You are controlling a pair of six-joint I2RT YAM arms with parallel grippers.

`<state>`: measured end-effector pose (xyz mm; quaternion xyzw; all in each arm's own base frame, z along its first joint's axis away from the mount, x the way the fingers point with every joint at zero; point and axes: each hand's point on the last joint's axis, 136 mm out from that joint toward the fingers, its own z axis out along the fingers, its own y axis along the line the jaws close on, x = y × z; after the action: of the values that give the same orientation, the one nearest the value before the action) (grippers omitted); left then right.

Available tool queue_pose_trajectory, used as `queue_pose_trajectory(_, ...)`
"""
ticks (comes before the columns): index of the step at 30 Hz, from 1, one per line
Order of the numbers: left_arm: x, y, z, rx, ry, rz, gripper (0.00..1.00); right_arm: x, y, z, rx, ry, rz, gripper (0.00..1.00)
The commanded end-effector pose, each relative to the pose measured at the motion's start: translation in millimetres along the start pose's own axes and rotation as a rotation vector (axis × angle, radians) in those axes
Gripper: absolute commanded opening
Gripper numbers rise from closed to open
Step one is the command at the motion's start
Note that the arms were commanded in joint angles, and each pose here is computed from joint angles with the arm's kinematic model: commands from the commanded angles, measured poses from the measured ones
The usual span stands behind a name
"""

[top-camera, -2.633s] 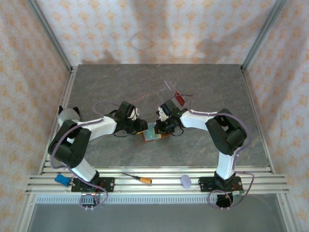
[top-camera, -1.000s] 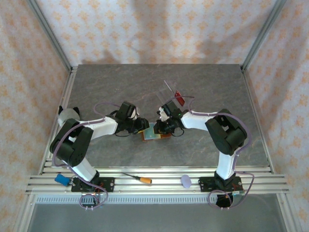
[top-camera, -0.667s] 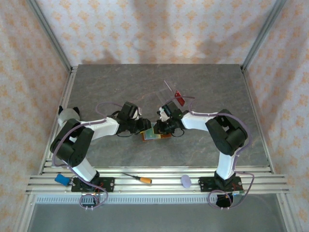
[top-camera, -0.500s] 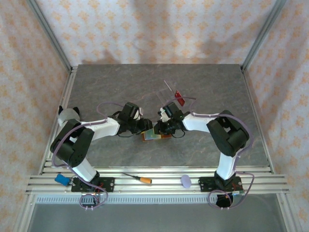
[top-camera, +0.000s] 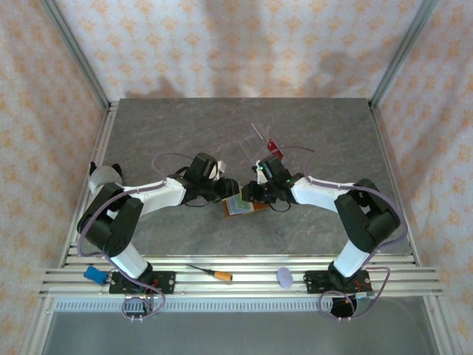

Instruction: Put the credit cards into the card holder

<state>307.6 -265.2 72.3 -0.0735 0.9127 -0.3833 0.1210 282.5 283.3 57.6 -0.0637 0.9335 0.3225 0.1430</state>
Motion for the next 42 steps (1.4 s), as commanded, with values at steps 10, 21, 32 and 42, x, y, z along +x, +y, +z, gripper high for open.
queue_pose_trajectory(10, -5, -22, 12, 0.027, 0.020, 0.022, 0.39, -16, -31, -48, 0.174, -0.141, 0.052, 0.40)
queue_pose_trajectory(21, -6, -46, 34, 0.036, 0.054, 0.050, 0.39, -20, -64, -98, 0.244, -0.230, 0.111, 0.45)
queue_pose_trajectory(32, -5, -31, 24, -0.068, 0.047, 0.091, 0.39, -3, -40, -83, 0.061, -0.090, 0.064, 0.44)
queue_pose_trajectory(42, -9, 25, -11, -0.146, -0.038, 0.018, 0.39, 11, -19, -49, -0.041, 0.045, 0.093, 0.43)
